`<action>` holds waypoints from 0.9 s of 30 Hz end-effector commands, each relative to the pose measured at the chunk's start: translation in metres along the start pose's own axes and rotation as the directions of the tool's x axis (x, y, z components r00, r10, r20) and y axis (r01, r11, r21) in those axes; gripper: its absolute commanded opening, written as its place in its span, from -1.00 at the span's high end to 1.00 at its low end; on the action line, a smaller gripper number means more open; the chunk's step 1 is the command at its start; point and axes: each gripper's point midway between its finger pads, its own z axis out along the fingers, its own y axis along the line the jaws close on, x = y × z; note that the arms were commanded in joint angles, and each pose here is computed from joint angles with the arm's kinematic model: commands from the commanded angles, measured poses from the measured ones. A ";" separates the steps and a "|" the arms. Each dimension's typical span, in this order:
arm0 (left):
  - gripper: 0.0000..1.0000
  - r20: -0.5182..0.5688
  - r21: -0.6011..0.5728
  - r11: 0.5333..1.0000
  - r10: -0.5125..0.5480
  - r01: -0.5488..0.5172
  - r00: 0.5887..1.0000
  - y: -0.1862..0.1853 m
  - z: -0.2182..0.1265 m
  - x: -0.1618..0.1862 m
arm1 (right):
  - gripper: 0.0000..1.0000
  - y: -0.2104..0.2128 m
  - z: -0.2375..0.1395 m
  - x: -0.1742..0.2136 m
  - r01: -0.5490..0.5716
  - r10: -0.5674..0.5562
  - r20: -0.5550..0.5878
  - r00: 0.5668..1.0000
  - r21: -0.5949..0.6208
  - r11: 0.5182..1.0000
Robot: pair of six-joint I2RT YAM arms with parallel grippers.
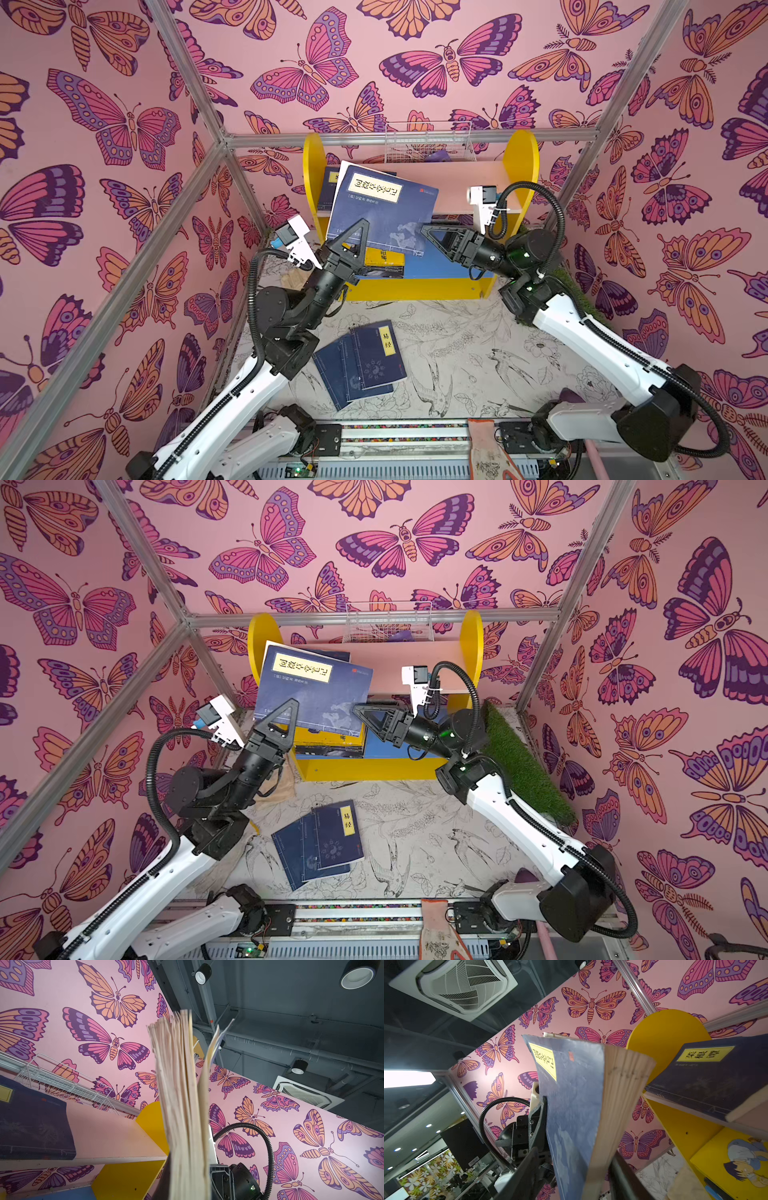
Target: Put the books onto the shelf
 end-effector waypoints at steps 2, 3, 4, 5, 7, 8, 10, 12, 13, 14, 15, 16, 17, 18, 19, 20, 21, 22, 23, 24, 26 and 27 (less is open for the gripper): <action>1.00 0.071 0.062 0.998 -0.004 0.000 0.997 -0.014 0.001 -0.017 | 0.13 0.032 0.008 -0.006 -0.018 0.019 0.006 1.000 -0.120 0.993; 1.00 0.070 0.054 0.999 -0.006 0.002 0.998 -0.011 0.001 -0.015 | 0.22 0.033 0.008 -0.005 -0.018 0.019 0.003 1.000 -0.122 0.992; 1.00 0.073 0.047 0.999 -0.005 0.001 0.997 -0.010 0.000 -0.016 | 0.33 0.034 0.008 -0.005 -0.012 0.012 0.003 1.000 -0.124 0.992; 1.00 0.072 0.038 0.999 -0.001 -0.002 0.997 -0.008 0.000 -0.014 | 0.48 0.034 0.008 -0.006 -0.008 0.008 0.003 1.000 -0.121 0.993; 1.00 0.066 0.015 1.000 0.015 -0.016 0.998 -0.003 -0.001 -0.012 | 0.73 0.038 0.007 -0.008 0.013 -0.013 0.005 1.000 -0.115 0.993; 1.00 0.058 0.002 1.000 0.030 -0.030 0.998 0.000 -0.001 -0.010 | 0.82 0.039 0.008 -0.009 0.020 -0.020 0.001 1.000 -0.107 0.994; 0.96 0.026 -0.038 0.997 0.066 -0.065 0.998 0.007 -0.001 -0.006 | 0.91 0.038 0.010 -0.013 0.047 -0.048 -0.007 0.999 -0.074 0.996; 0.52 -0.015 -0.095 0.991 0.096 -0.097 0.995 0.016 -0.003 -0.001 | 0.99 0.029 0.014 -0.016 0.054 -0.054 -0.033 0.998 -0.008 0.999; 0.20 -0.017 -0.135 0.986 0.101 -0.102 0.995 0.024 -0.006 0.000 | 1.00 0.024 0.016 -0.019 0.058 -0.057 -0.046 0.997 0.023 0.998; -0.17 -0.004 -0.185 0.977 0.107 -0.106 0.994 0.032 -0.011 -0.003 | 1.00 0.016 0.019 -0.023 0.051 -0.047 -0.060 0.997 0.066 0.997; -0.33 0.002 -0.239 0.964 0.117 -0.114 0.993 0.041 -0.018 -0.005 | 1.00 0.011 0.020 -0.030 0.048 -0.042 -0.067 0.997 0.101 0.994; -0.46 0.005 -0.303 0.944 0.134 -0.127 0.991 0.051 -0.026 -0.009 | 1.00 0.005 0.022 -0.038 0.053 -0.044 -0.068 0.997 0.129 0.990; -0.58 0.005 -0.380 0.914 0.157 -0.143 0.988 0.062 -0.037 -0.014 | 1.00 -0.003 0.022 -0.045 0.049 -0.038 -0.068 0.997 0.171 0.984; -0.64 -0.010 -0.466 0.872 0.164 -0.150 0.986 0.075 -0.048 -0.015 | 1.00 -0.011 0.023 -0.051 0.044 -0.029 -0.076 0.997 0.209 0.977; -0.64 -0.019 -0.559 0.815 0.174 -0.155 0.985 0.090 -0.062 -0.018 | 1.00 -0.015 0.025 -0.058 0.045 -0.027 -0.080 0.996 0.234 0.971; -0.64 -0.030 -0.627 0.762 0.185 -0.162 0.982 0.102 -0.076 -0.019 | 1.00 -0.022 0.026 -0.063 0.035 -0.013 -0.086 0.996 0.261 0.965; -0.62 -0.038 -0.676 0.719 0.187 -0.163 0.982 0.110 -0.087 -0.019 | 1.00 -0.028 0.027 -0.068 0.025 0.001 -0.092 0.996 0.284 0.958; -0.61 -0.052 -0.738 0.656 0.177 -0.157 0.983 0.123 -0.102 -0.017 | 1.00 -0.042 0.031 -0.069 0.008 0.026 -0.102 0.994 0.313 0.950; -0.60 -0.073 -0.780 0.604 0.172 -0.164 0.982 0.132 -0.114 -0.015 | 1.00 -0.051 0.034 -0.071 -0.002 0.042 -0.112 0.993 0.334 0.943; -0.60 -0.091 -0.801 0.573 0.168 -0.173 0.981 0.137 -0.121 -0.012 | 1.00 -0.056 0.037 -0.072 -0.010 0.054 -0.119 0.991 0.346 0.938; -0.58 -0.118 -0.826 0.534 0.147 -0.179 0.982 0.146 -0.133 -0.003 | 1.00 -0.064 0.048 -0.077 -0.023 0.072 -0.130 0.989 0.344 0.939; -0.58 -0.120 -0.833 0.526 0.133 -0.173 0.984 0.149 -0.138 0.002 | 1.00 -0.066 0.052 -0.079 -0.036 0.086 -0.132 0.988 0.338 0.940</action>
